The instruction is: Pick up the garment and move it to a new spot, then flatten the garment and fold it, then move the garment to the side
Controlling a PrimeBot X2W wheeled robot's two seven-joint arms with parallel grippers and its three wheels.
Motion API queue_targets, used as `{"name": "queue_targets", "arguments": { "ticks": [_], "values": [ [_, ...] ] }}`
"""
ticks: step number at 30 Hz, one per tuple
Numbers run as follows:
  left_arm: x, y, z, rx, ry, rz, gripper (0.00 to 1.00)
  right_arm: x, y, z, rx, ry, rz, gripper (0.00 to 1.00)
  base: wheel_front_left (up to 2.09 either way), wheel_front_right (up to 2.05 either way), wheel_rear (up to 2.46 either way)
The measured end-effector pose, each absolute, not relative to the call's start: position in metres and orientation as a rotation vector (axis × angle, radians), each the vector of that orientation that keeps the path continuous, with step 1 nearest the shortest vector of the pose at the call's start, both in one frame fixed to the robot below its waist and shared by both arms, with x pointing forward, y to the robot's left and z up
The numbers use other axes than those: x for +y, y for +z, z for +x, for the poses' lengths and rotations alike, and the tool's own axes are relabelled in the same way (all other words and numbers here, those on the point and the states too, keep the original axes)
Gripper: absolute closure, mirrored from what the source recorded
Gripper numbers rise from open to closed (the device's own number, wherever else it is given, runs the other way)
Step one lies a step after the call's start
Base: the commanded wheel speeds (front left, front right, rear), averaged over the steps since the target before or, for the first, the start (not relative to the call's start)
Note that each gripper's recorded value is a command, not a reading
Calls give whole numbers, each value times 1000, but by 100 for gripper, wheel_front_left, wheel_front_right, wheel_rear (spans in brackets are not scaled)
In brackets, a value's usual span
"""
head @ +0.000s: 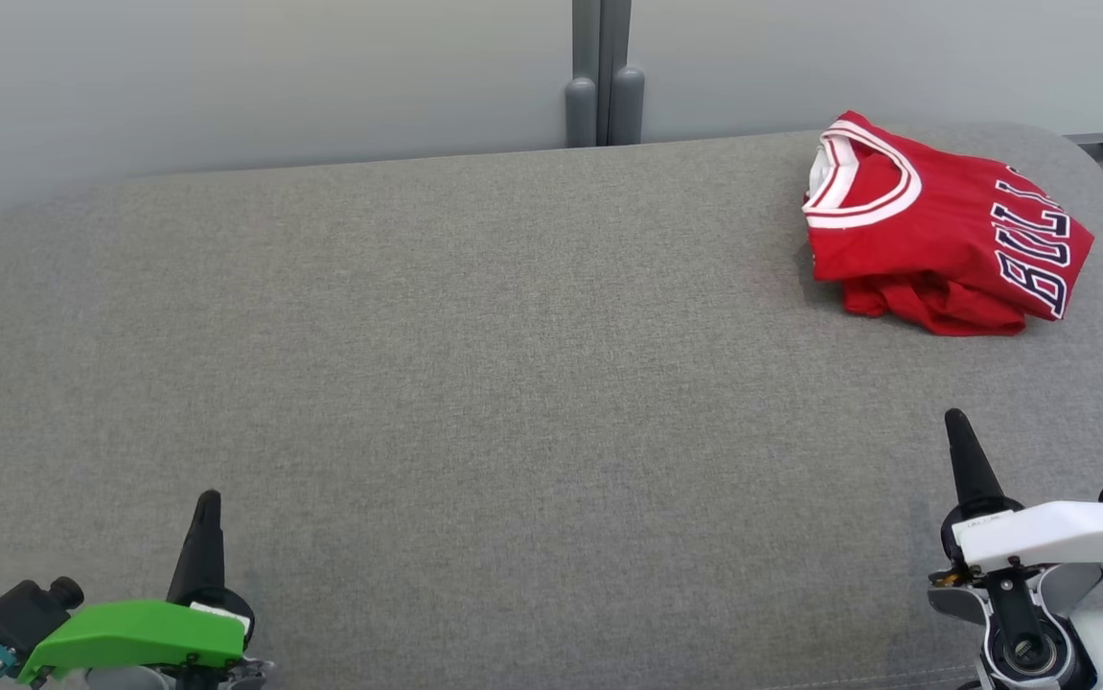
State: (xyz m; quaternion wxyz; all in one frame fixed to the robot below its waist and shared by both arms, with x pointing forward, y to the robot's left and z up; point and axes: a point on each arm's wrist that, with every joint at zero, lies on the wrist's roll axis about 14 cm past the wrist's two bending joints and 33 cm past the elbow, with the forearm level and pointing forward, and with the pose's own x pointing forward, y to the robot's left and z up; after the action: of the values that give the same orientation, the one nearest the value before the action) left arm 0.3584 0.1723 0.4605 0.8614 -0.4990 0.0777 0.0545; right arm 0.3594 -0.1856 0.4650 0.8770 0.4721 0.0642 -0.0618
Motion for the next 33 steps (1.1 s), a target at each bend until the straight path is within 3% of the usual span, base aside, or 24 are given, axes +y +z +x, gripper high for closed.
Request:
{"name": "queue_targets", "arguments": {
  "ticks": [33],
  "values": [
    [178,470,365,139,80,-1429,100,-196,474,367,94,-113,1417,100,0,0,0]
  ]
}}
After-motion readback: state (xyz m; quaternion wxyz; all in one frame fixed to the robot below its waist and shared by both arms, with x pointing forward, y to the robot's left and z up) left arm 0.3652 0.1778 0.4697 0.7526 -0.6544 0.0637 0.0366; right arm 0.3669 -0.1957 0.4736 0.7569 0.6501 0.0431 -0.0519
